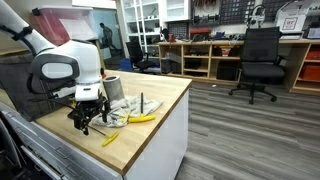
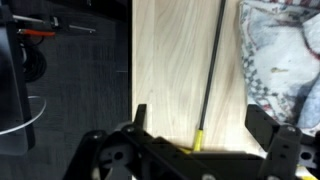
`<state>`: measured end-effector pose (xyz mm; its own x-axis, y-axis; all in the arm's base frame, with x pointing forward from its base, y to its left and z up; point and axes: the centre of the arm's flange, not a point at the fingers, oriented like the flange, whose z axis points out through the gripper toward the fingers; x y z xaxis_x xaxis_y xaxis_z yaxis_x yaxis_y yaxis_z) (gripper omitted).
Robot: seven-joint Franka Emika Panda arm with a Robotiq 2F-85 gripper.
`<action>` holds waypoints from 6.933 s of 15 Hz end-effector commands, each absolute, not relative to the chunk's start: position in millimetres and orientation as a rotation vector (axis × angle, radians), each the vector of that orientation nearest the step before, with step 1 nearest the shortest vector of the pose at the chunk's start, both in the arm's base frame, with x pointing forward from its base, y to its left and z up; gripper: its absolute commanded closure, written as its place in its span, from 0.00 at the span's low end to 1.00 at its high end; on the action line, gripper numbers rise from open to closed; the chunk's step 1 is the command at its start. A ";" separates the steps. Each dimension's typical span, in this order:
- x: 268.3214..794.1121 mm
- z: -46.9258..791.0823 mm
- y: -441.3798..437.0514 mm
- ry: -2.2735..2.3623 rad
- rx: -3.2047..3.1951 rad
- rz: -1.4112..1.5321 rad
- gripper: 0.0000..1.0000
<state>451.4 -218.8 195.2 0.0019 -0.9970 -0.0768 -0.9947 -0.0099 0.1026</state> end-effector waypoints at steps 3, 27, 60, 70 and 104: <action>427.0 180.1 -239.9 -2.265 2.100 -0.175 0.00; 455.9 217.1 -210.2 -2.164 2.257 -0.033 0.74; 463.2 181.5 -249.8 -2.217 2.156 -0.132 0.95; 468.8 242.5 -232.9 -2.188 2.263 -0.016 0.78; 487.4 169.3 -241.2 -2.019 2.195 -0.143 0.00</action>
